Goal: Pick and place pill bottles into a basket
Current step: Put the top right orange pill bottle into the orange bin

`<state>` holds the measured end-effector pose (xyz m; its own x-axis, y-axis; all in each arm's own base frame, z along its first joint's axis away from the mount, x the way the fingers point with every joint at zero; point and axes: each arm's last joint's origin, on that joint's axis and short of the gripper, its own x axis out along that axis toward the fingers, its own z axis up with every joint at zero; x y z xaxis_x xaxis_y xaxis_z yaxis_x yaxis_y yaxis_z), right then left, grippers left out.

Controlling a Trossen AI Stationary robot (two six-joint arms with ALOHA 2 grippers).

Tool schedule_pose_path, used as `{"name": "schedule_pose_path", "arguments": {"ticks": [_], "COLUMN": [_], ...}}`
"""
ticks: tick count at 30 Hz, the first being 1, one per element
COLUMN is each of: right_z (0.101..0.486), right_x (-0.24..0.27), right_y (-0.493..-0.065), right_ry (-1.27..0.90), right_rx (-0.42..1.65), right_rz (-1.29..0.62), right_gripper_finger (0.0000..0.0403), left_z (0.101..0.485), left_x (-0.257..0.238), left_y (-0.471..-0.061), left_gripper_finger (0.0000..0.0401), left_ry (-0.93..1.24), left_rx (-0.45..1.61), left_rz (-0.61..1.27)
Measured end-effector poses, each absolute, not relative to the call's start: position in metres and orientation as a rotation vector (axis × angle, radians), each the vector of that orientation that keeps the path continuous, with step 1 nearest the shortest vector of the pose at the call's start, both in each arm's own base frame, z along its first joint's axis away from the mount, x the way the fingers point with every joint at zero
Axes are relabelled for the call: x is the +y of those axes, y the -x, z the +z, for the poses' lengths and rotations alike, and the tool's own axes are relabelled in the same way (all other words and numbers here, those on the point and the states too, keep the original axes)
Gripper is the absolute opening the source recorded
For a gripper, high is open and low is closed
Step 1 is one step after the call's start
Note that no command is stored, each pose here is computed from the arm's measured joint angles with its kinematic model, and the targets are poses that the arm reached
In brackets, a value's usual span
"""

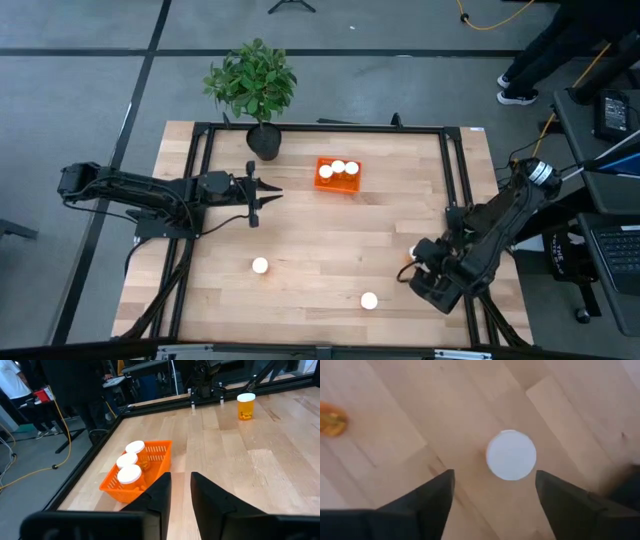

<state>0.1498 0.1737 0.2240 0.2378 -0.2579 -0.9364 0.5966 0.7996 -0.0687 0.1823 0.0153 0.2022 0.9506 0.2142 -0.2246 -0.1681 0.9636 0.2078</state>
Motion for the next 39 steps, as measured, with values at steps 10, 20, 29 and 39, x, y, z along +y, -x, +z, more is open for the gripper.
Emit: {"name": "schedule_pose_path", "arguments": {"ticks": [10, 20, 29, 39], "right_z": [0.189, 0.158, 0.144, 0.136], "right_x": [0.181, 0.170, 0.160, 0.154], "right_y": [-0.122, -0.114, -0.110, -0.109], "right_ry": [-0.404, -0.409, -0.382, -0.372], "right_rx": [1.054, 0.960, 0.923, 0.846], "right_rz": [-0.631, -0.637, -0.650, -0.650], "right_gripper_finger": [0.0292, 0.0292, 0.0292, 0.0292], "left_z": [0.202, 0.202, 0.202, 0.202], "left_x": [0.015, 0.015, 0.015, 0.015], "left_y": [-0.182, -0.182, -0.182, -0.182], "left_gripper_finger": [0.0073, 0.0073, 0.0073, 0.0073], "left_ry": [-0.187, -0.151, -0.151, -0.152], "left_rx": [0.248, 0.245, 0.245, 0.246], "left_rz": [0.196, 0.200, 0.205, 0.204]}}
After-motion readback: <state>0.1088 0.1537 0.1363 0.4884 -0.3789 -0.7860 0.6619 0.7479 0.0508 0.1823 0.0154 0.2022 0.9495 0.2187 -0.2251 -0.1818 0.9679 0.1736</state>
